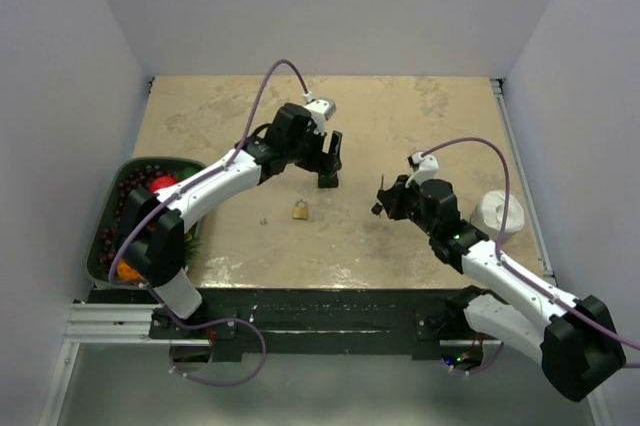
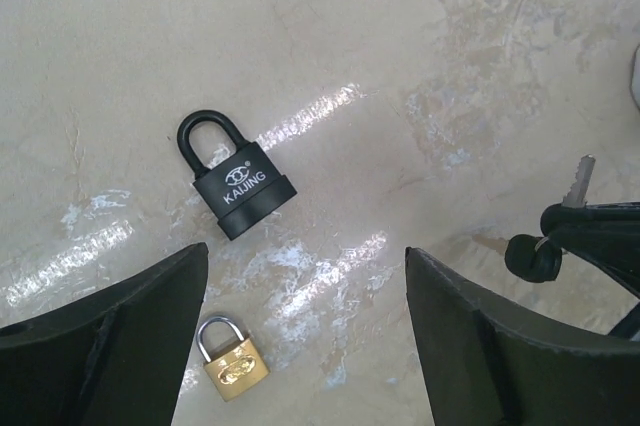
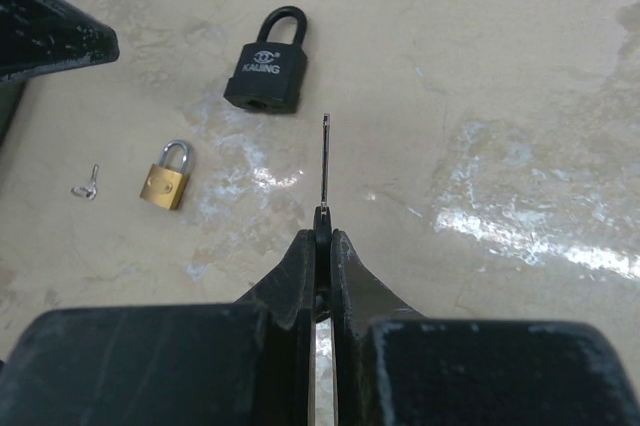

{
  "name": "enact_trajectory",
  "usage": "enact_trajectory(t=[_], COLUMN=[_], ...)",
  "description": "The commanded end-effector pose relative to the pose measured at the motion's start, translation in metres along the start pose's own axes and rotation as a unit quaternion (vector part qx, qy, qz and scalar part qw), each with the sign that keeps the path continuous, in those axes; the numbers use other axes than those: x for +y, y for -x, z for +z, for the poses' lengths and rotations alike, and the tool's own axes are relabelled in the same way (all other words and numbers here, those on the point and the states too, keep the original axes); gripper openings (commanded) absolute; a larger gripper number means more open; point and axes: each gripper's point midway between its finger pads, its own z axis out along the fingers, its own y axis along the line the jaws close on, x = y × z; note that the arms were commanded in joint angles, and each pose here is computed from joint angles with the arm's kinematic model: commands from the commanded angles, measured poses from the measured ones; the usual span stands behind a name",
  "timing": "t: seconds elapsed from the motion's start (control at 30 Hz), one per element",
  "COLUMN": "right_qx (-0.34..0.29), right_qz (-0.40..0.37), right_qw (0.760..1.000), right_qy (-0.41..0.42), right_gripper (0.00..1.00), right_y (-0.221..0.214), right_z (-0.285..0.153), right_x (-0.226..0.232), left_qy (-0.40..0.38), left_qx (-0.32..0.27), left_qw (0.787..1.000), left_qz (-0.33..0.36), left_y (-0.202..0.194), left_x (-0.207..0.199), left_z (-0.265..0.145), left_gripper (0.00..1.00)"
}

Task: Unlock with the key

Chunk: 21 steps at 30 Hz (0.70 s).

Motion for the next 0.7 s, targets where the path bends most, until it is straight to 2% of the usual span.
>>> enact_trajectory(t=[0.0,0.13,0.23,0.37,0.5,0.67], right_qx=[-0.030,-0.013,-0.009,-0.011,-0.025,-0.010], right_qz=[-0.013,-0.013,-0.004,-0.005,-0.033,-0.075], right_qw=[0.995,0.988,0.985,0.988,0.995,0.996], right_qy=[0.094,0.157,0.172,0.153,0.090,0.038], right_gripper=[0.00,0.00,0.00,0.00,0.00,0.00], right_y=[0.021,0.018,0.016,0.020,0.026,0.018], right_z=[0.001,0.004,0.005,0.010,0.016,0.026], right_x=[0.038,0.062,0.067,0.063,0.052,0.062], left_qy=[-0.082,-0.140,-0.133,-0.116,-0.146,-0.130], left_qx=[-0.029,-0.034,-0.020,0.002,-0.005,-0.028], left_qw=[0.996,0.989,0.991,0.992,0.985,0.984], left_qz=[-0.024,-0.018,-0.016,-0.038,-0.092,-0.118], left_y=[0.027,0.035,0.029,0.017,0.014,0.013], left_x=[-0.011,-0.025,-0.016,-0.006,-0.022,-0.045], left_z=[-0.020,-0.029,-0.024,-0.016,-0.013,-0.008], left_gripper=[0.84,0.83,0.83,0.83,0.79,0.79])
